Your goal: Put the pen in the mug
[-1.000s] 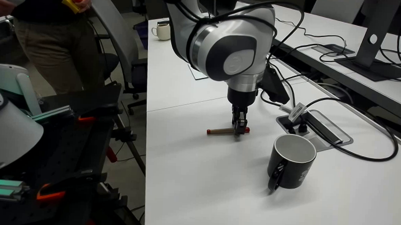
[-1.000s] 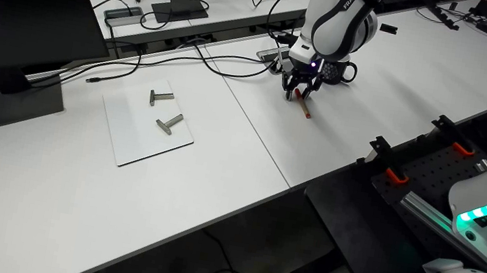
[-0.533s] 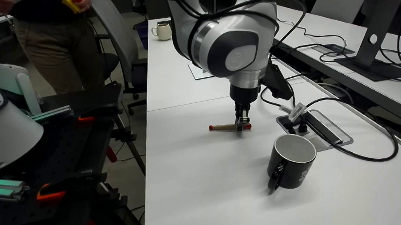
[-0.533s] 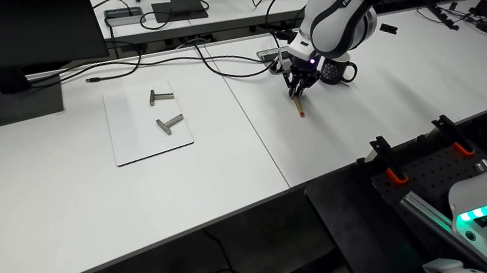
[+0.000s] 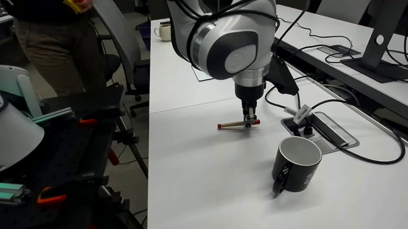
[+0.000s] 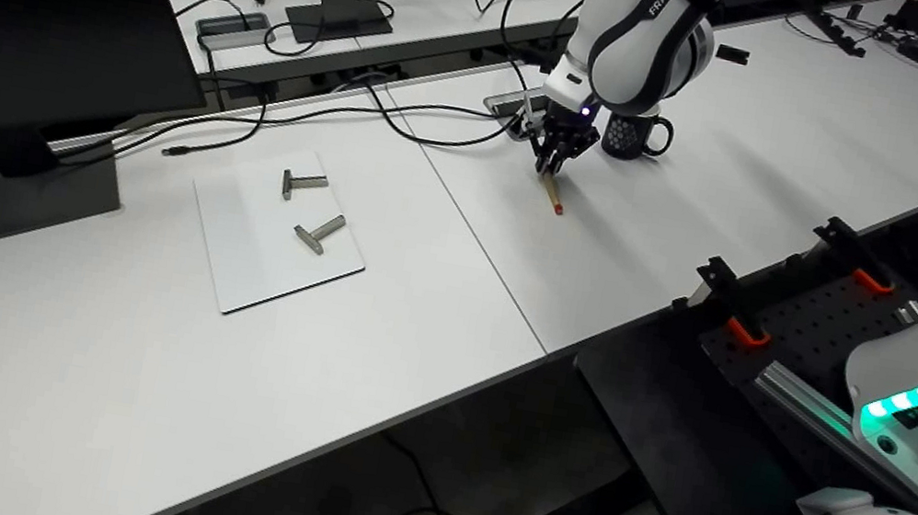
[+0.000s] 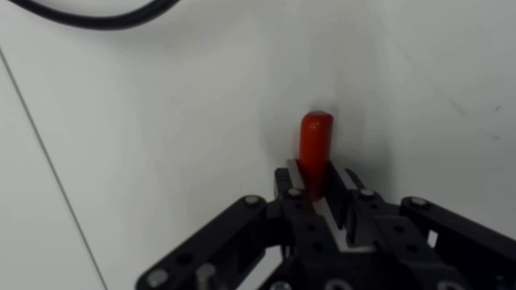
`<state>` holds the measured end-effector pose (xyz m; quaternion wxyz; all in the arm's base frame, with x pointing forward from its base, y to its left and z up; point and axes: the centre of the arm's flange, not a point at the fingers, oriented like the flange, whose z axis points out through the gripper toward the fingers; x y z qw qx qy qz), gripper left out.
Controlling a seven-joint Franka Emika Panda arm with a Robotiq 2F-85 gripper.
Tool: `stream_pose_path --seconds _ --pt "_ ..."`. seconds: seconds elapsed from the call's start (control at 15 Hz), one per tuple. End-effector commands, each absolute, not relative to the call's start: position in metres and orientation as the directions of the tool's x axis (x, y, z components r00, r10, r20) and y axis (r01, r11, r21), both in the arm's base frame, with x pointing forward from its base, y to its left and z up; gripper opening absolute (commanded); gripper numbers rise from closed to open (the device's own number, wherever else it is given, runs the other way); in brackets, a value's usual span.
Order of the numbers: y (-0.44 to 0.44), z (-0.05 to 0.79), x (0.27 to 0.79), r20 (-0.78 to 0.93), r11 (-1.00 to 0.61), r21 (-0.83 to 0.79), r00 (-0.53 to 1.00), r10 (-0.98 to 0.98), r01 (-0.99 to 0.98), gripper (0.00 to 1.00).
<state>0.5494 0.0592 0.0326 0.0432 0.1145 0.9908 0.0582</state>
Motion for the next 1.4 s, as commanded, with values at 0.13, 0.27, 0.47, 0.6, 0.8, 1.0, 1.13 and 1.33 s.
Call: stream_pose_path --seconds 0.13,0.27,0.47,0.6,0.8,1.0,1.13,1.33 --pt "0.056 0.070 0.535 -0.188 0.971 0.101 -0.955 0.231 0.215 0.05" --pt "0.052 0.082 0.534 -0.220 0.972 0.079 -0.947 0.234 0.221 0.05" --pt "0.046 0.101 0.533 -0.292 0.968 0.034 -0.924 0.248 0.249 0.05" --pt "0.041 0.114 0.535 -0.339 0.961 0.006 -0.904 0.262 0.276 0.05" --pt "0.037 0.129 0.539 -0.380 0.952 -0.035 -0.886 0.268 0.303 0.05" --pt "0.031 0.128 0.554 -0.373 0.954 -0.040 -0.890 0.263 0.299 0.19" --pt "0.034 0.130 0.553 -0.382 0.951 -0.054 -0.887 0.261 0.303 0.19" --pt "0.034 0.130 0.552 -0.382 0.950 -0.058 -0.886 0.262 0.306 0.19"
